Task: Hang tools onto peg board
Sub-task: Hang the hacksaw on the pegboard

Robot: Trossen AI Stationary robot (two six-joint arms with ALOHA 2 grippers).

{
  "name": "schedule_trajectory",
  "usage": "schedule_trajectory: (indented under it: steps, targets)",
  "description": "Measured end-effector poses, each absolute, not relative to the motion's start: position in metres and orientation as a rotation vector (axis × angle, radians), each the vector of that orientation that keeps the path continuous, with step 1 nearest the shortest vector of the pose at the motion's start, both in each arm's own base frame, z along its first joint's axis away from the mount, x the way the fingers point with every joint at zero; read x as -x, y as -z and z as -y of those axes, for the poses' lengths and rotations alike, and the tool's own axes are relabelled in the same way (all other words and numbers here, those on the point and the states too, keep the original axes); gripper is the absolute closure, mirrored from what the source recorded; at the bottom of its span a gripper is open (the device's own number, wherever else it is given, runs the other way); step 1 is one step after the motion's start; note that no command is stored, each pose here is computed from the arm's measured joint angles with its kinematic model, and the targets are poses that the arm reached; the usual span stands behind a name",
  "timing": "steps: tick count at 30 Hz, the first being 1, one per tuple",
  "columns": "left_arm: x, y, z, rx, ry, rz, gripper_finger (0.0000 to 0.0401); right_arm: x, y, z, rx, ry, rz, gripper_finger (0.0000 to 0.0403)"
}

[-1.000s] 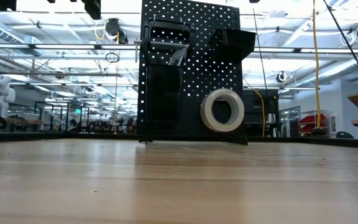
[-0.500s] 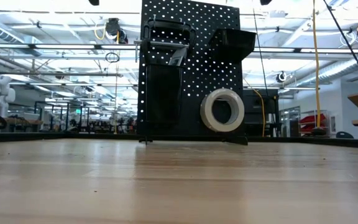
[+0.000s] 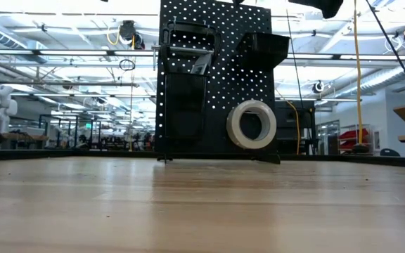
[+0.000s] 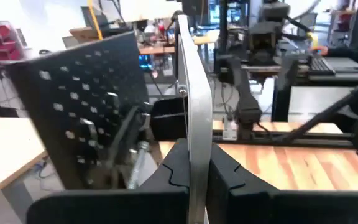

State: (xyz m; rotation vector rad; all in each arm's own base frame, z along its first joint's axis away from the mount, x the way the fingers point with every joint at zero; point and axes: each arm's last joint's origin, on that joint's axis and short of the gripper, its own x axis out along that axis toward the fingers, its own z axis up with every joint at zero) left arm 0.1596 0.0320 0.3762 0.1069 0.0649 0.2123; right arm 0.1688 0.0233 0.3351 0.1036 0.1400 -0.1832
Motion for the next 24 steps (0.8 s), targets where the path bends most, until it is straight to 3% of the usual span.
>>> schedule_trajectory:
  steps: [12,24]
  targets:
    - [-0.198,-0.356,-0.072,-0.042,-0.145,-0.138,0.0389,-0.169,-0.335,-0.023,-0.121,0.181,-0.138,0.0085]
    - [-0.192,-0.357,-0.095,-0.019,-0.203,-0.113,0.0389,-0.169,-0.333,-0.023,-0.116,0.180,-0.154,0.0085]
